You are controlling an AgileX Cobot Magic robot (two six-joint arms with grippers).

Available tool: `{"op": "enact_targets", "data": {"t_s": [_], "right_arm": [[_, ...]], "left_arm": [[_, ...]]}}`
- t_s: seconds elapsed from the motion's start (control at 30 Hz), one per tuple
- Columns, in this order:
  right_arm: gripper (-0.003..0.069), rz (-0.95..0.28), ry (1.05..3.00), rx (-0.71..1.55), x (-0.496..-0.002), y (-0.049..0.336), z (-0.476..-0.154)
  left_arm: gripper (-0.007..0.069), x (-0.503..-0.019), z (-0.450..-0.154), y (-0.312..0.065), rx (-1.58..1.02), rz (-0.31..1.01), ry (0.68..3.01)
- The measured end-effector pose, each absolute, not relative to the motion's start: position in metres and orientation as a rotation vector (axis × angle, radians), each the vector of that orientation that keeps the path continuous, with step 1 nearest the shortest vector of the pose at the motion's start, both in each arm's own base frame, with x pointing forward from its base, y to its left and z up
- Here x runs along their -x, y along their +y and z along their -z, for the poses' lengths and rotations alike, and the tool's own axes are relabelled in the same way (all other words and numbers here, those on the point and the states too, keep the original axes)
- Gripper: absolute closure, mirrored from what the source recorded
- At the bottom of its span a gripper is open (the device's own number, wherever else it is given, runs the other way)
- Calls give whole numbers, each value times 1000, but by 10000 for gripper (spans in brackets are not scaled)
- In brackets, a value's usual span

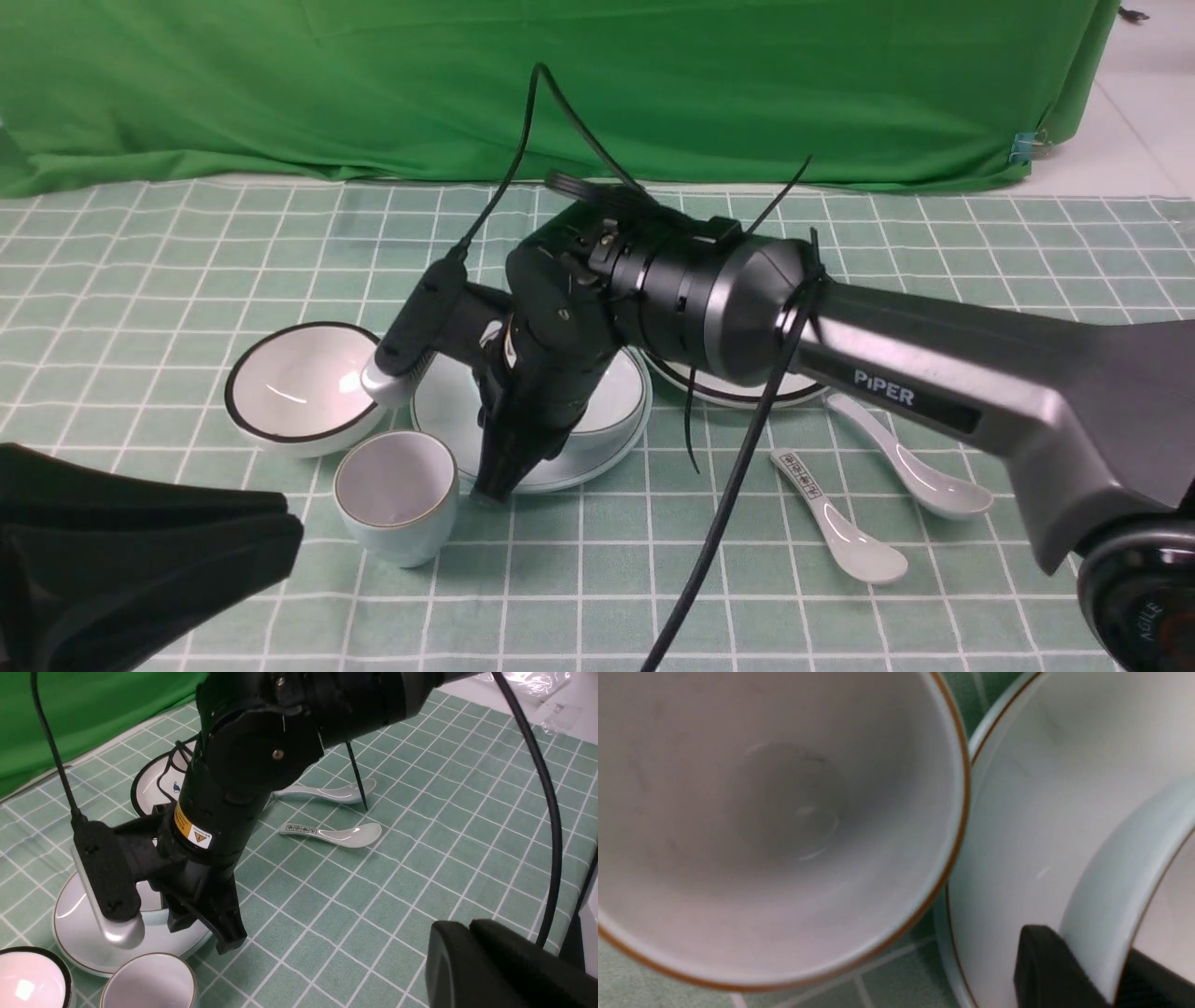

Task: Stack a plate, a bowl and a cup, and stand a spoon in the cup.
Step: Use the right arm to put the blue rice bowl into the blue large plate in the middle

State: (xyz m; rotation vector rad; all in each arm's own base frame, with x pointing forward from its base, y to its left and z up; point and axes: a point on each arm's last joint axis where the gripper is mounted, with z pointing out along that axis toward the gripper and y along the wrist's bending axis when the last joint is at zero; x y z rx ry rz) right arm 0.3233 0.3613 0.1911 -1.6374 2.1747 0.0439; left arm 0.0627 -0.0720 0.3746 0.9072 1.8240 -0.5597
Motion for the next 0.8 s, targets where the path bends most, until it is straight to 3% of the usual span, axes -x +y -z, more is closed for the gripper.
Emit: {"op": "enact_targets", "data": {"t_s": [0.17, 0.43, 0.8], "right_arm": [[562, -41, 2167, 1634, -325, 362, -191], [321, -35, 2125, 1617, -329, 366, -185], [152, -55, 2169, 1543, -330, 366, -187]], "left_arm": [[608, -63, -375, -72, -907, 560, 1824], [608, -63, -375, -72, -908, 555, 1824], [608, -62, -374, -72, -917, 555, 1834]]}}
